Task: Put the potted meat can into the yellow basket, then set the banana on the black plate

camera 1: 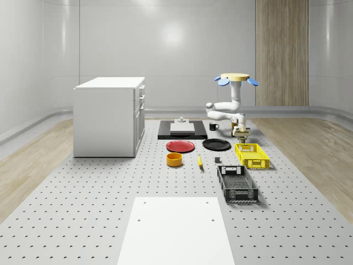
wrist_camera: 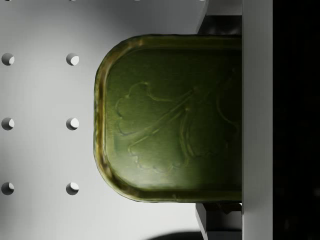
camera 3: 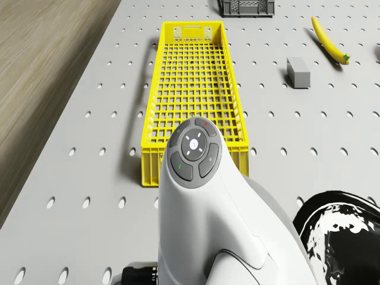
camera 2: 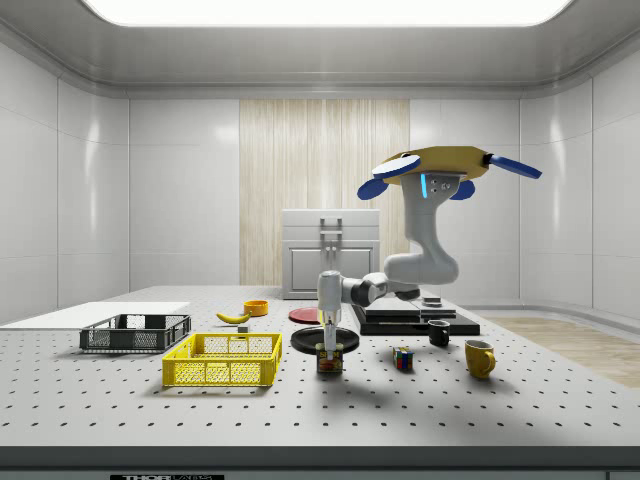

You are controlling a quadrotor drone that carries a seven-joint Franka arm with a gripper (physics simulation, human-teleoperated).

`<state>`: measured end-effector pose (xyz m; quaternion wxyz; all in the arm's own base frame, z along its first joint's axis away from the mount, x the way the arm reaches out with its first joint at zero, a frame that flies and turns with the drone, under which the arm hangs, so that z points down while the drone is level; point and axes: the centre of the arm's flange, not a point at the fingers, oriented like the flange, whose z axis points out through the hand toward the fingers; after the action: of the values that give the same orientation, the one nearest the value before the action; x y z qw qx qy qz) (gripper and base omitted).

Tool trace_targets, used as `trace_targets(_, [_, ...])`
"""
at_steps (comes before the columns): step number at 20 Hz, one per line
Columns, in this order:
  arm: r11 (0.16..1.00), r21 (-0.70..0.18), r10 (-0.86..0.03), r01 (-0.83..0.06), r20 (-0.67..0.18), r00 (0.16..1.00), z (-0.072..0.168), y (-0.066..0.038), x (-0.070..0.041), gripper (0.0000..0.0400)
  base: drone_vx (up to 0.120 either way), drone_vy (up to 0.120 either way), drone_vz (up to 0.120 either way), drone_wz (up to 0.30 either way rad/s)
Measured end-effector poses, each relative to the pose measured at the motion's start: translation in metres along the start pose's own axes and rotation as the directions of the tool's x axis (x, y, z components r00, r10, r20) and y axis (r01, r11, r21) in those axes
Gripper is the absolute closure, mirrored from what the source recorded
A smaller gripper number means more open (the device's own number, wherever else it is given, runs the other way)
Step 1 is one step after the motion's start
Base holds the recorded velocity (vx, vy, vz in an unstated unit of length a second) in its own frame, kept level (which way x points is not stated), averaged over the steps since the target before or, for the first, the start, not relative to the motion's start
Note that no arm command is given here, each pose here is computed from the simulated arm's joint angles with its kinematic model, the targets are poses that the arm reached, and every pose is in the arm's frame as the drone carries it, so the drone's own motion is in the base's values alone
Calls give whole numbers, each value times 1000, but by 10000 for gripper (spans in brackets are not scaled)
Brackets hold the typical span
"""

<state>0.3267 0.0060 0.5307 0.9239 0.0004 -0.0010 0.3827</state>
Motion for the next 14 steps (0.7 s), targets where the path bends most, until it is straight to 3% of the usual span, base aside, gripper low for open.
trace_targets(2, [1000, 0, 0, 0, 0, 1000, 0, 0, 0, 94, 0, 0, 0, 0])
trace_targets(9, [1000, -1, 5, -5, -3, 1000, -6, 0, 0, 111, 0, 0, 6, 0])
trace_targets(14, [1000, -3, 9, -9, -5, 1000, -17, 0, 0, 111, 0, 0, 120, 0])
